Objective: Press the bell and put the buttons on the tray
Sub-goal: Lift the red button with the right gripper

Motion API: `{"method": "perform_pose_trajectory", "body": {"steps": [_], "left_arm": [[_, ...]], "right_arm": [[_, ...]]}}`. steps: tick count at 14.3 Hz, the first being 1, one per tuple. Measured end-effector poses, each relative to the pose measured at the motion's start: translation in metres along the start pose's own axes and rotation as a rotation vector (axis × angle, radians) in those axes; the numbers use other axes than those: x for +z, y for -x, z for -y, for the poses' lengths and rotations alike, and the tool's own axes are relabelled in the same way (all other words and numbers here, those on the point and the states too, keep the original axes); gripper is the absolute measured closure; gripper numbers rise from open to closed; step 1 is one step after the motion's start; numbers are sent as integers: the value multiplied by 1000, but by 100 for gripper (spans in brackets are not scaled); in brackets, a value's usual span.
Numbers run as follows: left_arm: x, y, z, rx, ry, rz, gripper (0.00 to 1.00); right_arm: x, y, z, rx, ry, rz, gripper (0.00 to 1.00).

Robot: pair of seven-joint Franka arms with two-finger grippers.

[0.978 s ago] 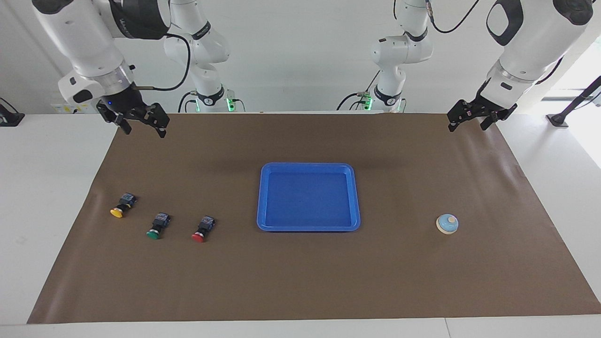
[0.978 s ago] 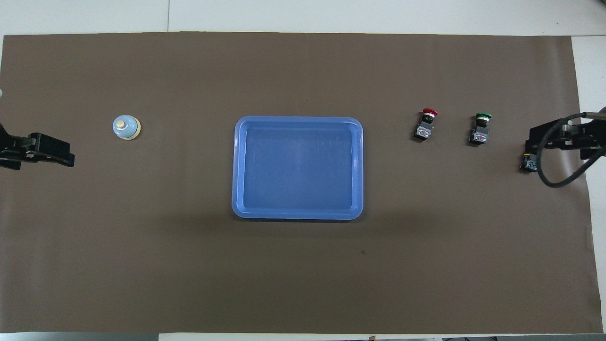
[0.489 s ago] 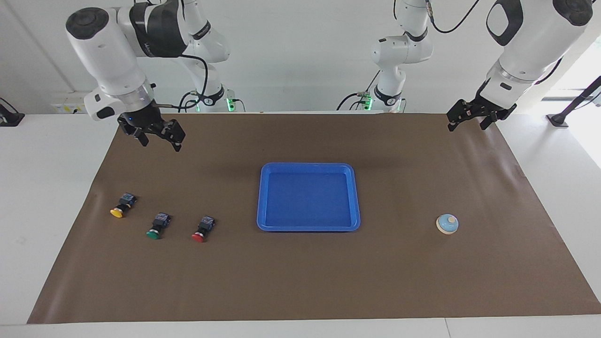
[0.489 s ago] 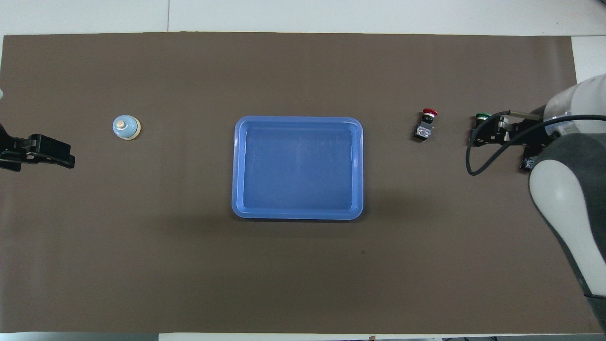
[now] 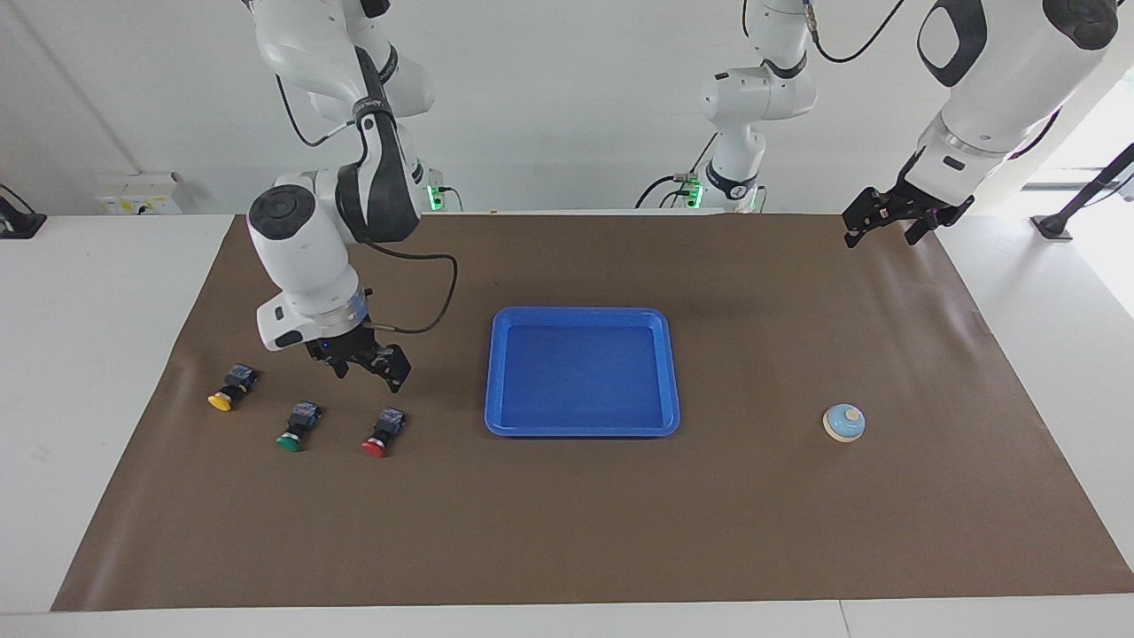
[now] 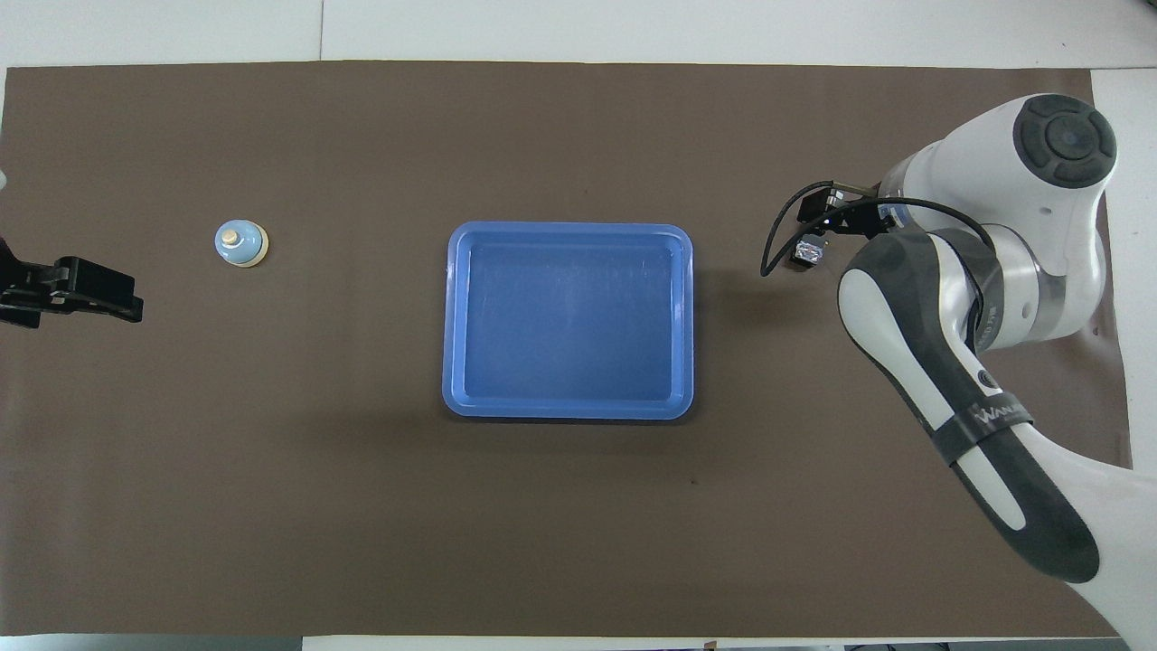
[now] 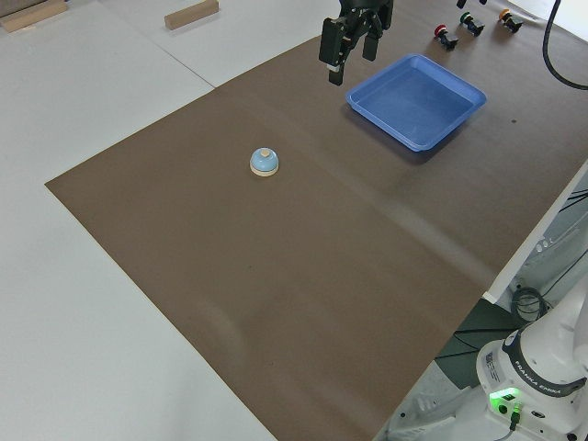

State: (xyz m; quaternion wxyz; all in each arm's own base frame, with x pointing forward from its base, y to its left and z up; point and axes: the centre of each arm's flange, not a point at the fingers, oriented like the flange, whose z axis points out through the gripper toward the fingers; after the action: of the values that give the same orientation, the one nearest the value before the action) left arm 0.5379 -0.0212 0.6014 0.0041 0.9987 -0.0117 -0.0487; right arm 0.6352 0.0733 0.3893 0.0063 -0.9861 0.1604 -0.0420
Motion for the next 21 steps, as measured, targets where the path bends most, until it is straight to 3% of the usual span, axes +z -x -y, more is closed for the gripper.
{"method": "perform_pose_trajectory", "body": {"steps": [5, 12, 21], "left_arm": [[-1, 1, 5, -9, 1, -2, 0], [-1, 1, 5, -10, 1, -3, 0], [-1, 1, 5, -10, 1, -3, 0]], "right_arm": [[50, -14, 6, -13, -5, -38, 0], [85, -22, 10, -35, 4, -63, 0], [99, -20, 10, -105, 12, -51, 0]]}}
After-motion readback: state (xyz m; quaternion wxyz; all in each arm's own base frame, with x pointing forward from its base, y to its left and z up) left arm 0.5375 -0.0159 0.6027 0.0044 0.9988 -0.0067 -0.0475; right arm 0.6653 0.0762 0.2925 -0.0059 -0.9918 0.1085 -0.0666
